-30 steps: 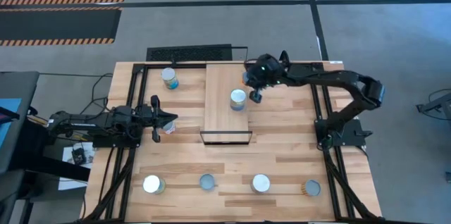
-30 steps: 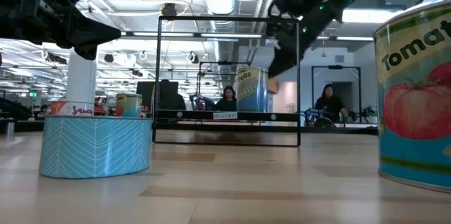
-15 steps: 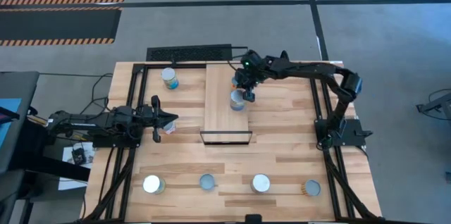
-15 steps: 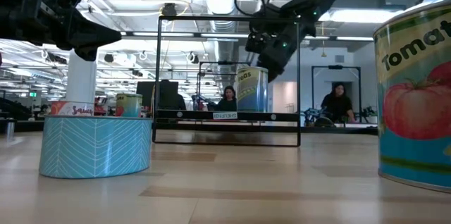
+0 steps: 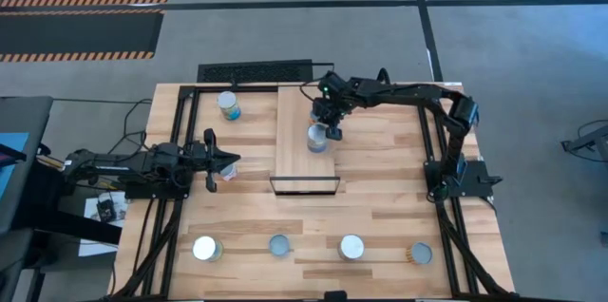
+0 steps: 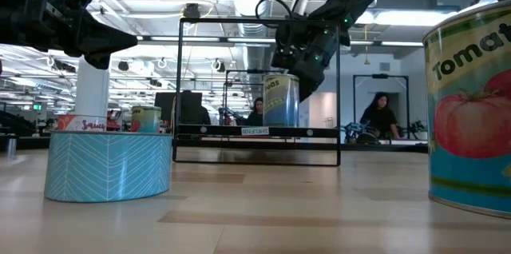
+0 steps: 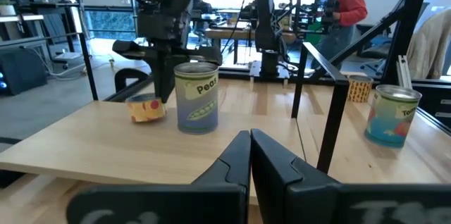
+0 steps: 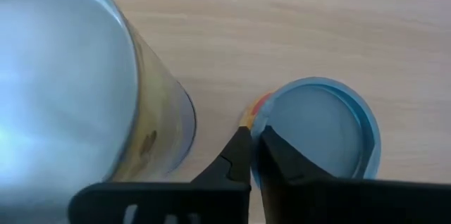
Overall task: Pick and place cans onto a shelf
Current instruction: Put the canned pineapple on the shelf
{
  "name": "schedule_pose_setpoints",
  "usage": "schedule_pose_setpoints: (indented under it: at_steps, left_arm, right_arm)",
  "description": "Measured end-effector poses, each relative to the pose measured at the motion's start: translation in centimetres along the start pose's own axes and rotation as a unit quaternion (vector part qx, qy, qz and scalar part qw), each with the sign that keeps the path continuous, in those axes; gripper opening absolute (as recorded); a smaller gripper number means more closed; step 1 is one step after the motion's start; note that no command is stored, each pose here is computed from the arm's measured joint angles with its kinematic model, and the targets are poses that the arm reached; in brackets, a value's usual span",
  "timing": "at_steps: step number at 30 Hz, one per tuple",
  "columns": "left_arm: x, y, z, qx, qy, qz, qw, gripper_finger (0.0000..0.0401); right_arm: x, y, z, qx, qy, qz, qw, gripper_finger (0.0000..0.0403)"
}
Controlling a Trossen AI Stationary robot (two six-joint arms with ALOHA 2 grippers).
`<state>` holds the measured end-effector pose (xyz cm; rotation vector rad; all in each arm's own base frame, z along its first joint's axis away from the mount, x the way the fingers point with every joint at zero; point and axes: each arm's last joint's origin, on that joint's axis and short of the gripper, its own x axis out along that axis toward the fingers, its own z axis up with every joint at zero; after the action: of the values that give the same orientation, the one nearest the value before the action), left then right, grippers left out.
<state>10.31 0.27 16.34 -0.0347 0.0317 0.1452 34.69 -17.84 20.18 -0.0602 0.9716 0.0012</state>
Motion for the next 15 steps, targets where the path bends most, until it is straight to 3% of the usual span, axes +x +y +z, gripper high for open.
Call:
schedule_pose_setpoints:
  at_steps: [15]
  left_arm:
    - [0.0,0.0,0.0,0.0,0.0,0.0,1.0,0.0]
  right_arm:
    - [0.03,0.11,-0.03,-0.003,0.006,-0.003,1.0,0.0111]
